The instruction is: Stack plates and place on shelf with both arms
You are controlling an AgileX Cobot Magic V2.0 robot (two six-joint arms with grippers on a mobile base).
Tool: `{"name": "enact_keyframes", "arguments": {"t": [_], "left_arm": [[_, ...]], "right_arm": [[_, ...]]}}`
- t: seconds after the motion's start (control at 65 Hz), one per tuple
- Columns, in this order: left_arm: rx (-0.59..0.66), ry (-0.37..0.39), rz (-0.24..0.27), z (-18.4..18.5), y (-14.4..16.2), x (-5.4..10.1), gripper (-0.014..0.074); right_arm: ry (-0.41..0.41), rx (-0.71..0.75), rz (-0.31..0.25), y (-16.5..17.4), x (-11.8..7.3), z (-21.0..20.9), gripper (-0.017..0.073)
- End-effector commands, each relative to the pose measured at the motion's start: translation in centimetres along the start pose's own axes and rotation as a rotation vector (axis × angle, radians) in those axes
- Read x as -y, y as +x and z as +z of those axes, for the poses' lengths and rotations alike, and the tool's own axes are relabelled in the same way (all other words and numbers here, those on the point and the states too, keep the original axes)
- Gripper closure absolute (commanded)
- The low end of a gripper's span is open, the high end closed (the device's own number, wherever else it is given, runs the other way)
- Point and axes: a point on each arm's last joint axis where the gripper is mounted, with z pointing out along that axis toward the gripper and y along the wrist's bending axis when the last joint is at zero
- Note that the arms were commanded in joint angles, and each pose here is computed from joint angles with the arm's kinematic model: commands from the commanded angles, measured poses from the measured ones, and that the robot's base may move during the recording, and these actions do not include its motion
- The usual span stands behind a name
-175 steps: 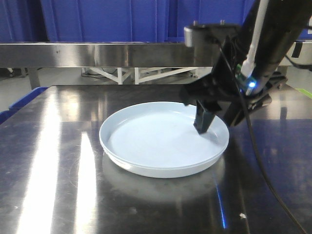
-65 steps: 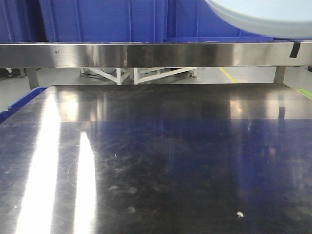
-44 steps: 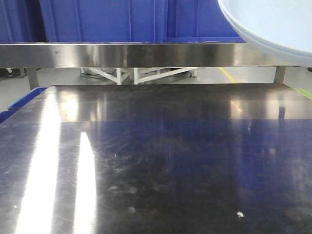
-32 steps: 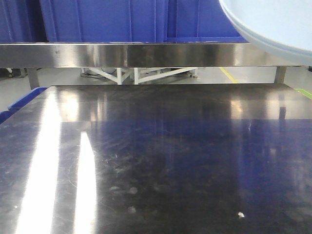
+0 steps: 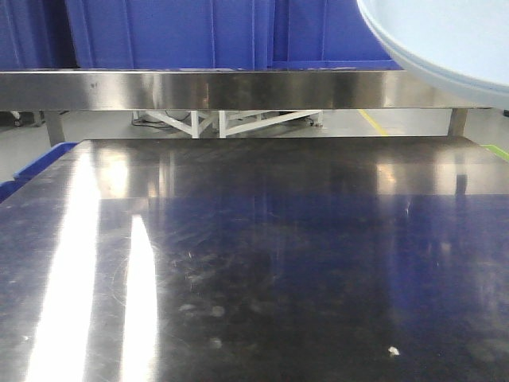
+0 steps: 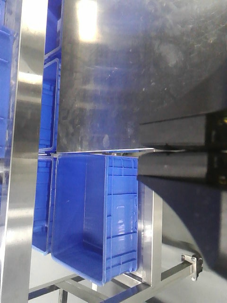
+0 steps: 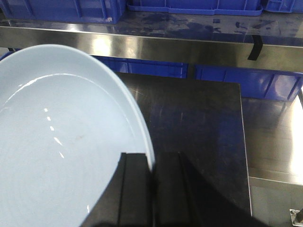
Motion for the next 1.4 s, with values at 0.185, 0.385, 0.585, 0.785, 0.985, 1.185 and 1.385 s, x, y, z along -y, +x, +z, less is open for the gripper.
{"name": "enact_keyframes", "arguments": {"t": [0.185,0.385,0.585,0.785,0.985,1.185,1.385], "left_arm": [[0.104,0.024,-0.003,-0.38,-1.57,0.25,0.051],[0.104,0.024,-0.003,-0.38,-1.57,0.25,0.051],[0.104,0.024,-0.003,-0.38,-1.57,0.25,0.051],[0.104,0.024,-0.003,-0.38,-1.57,0.25,0.051],[0.104,0.024,-0.003,-0.38,-1.57,0.25,0.051],[0.104,0.024,-0.003,-0.38,-1.57,0.25,0.051],[0.104,0.024,-0.003,-0.38,-1.57,0.25,0.051]], "right_arm": [[-0.01,0.127,-0.008,-1.73,-0.1,-0.64,0.0537],[-0.01,0.127,-0.008,-1.73,-0.1,-0.64,0.0537],[-0.01,0.127,-0.008,-1.73,-0.1,-0.64,0.0537],[-0.01,0.127,-0.008,-1.73,-0.1,-0.64,0.0537],[-0.01,0.127,-0.008,-1.73,-0.1,-0.64,0.0537],[-0.01,0.127,-0.008,-1.73,-0.1,-0.64,0.0537],[-0.01,0.127,-0.008,-1.73,-0.1,-0.64,0.0537]]}}
